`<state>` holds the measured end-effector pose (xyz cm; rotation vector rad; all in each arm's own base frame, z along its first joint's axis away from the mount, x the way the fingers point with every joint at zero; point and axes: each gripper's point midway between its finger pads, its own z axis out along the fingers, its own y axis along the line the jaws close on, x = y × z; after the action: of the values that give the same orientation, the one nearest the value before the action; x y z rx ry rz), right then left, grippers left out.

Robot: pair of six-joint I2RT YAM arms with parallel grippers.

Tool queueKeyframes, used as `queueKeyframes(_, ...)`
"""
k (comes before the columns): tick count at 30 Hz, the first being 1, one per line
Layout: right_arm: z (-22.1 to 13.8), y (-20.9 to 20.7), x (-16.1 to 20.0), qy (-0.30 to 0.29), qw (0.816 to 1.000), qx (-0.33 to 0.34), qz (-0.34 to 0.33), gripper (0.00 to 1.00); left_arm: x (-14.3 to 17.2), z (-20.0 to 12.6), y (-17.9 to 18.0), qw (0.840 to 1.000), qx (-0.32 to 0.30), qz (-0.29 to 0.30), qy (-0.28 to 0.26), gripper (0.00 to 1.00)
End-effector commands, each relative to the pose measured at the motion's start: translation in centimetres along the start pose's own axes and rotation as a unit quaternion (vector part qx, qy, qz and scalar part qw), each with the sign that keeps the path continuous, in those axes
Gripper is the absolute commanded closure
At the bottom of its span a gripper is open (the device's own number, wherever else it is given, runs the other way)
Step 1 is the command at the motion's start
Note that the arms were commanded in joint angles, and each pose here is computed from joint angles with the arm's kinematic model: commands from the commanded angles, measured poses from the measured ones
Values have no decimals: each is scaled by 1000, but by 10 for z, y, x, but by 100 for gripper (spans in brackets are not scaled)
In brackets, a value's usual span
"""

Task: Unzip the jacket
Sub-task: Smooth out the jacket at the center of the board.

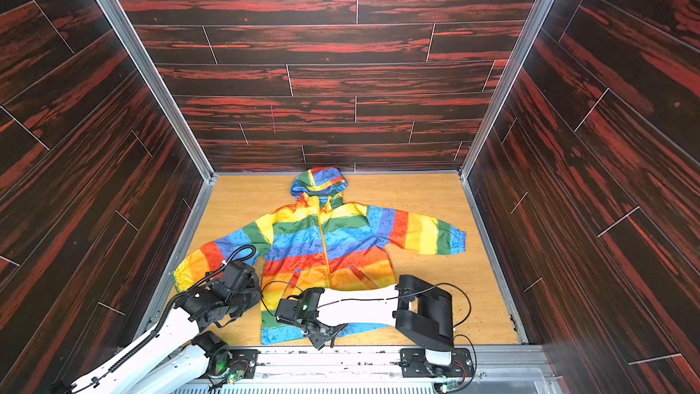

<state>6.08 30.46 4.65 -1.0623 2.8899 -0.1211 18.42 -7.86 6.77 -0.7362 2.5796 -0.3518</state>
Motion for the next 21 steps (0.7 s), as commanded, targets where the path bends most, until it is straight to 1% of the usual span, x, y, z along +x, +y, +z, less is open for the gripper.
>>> queueKeyframes(1, -27, -17, 8, -36, 999, -16, 7, 34, -13, -11, 2, 999, -20, 11, -25, 100)
queueKeyframes(3, -33, -16, 8, -54, 996, -68, 20, 35, -10, -9, -4, 1000, -11, 15, -13, 100)
queueKeyframes(6, -46, -16, -1, -93, 982, -157, 52, 39, -1, -2, -21, 999, 18, 18, 22, 100)
queueKeyframes(8, -52, -23, -10, -115, 970, -199, 81, 47, 6, 3, -36, 998, 44, 19, 50, 100)
queueKeyframes(10, -54, -28, -19, -130, 960, -224, 103, 61, 10, 7, -51, 995, 75, 17, 66, 100)
queueKeyframes(12, -50, -29, -25, -132, 957, -232, 111, 70, 14, 10, -56, 994, 79, 20, 77, 100)
queueKeyframes(14, -43, -23, -31, -125, 958, -236, 102, 75, 16, 11, -57, 994, 74, 29, 82, 100)
queueKeyframes(17, -29, -8, -38, -108, 957, -251, 95, 82, 21, 16, -56, 993, 67, 32, 91, 100)
queueKeyframes(21, -4, 5, -43, -83, 957, -261, 99, 88, 31, 29, -35, 994, 28, 23, 104, 100)
